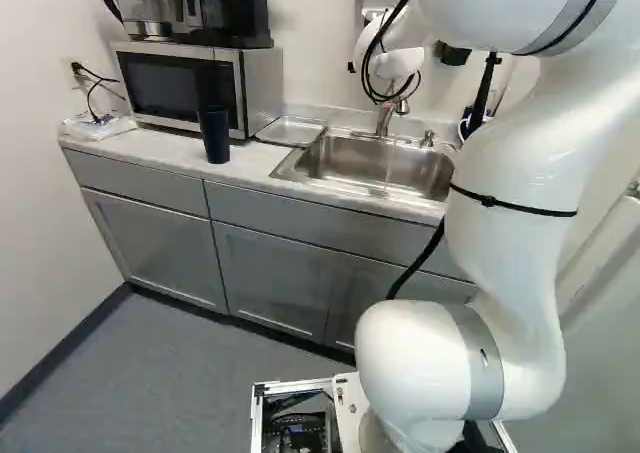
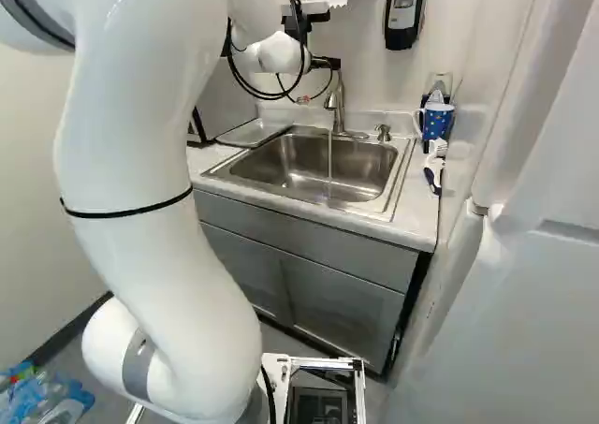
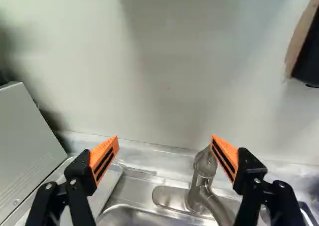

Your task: Rinse the cup and place it in the tray

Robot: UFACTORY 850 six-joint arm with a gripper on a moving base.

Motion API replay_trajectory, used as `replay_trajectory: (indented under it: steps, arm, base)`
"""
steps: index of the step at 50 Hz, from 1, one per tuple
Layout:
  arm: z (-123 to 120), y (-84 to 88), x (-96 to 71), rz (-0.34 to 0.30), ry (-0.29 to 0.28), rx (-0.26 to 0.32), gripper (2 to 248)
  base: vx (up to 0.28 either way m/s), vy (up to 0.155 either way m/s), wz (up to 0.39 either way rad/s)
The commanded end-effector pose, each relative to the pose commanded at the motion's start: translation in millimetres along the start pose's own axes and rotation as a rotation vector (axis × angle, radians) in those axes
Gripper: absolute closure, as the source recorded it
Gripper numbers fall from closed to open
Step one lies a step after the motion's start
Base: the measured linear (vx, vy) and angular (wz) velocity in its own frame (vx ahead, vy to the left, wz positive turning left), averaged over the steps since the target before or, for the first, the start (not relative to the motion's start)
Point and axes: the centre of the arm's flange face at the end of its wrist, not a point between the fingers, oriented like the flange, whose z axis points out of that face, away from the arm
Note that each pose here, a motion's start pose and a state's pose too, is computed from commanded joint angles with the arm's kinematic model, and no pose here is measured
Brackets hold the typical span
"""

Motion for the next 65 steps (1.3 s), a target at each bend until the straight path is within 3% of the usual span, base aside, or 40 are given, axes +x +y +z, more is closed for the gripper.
replay_trajectory:
  steps: [39, 50, 65]
  arm:
    - [-54.6, 41.0, -6.4, 0.012, -0.024, -0.07, 3]
    - [-76.5, 45.6, -15.0, 0.015, -0.089, -0.08, 3]
    - [-108.1, 50.9, -32.7, 0.007, -0.237, -0.089, 3]
  base:
    - [0.0, 0.0, 0.0]
    - [0.0, 0.0, 0.0]
    - [0.0, 0.0, 0.0]
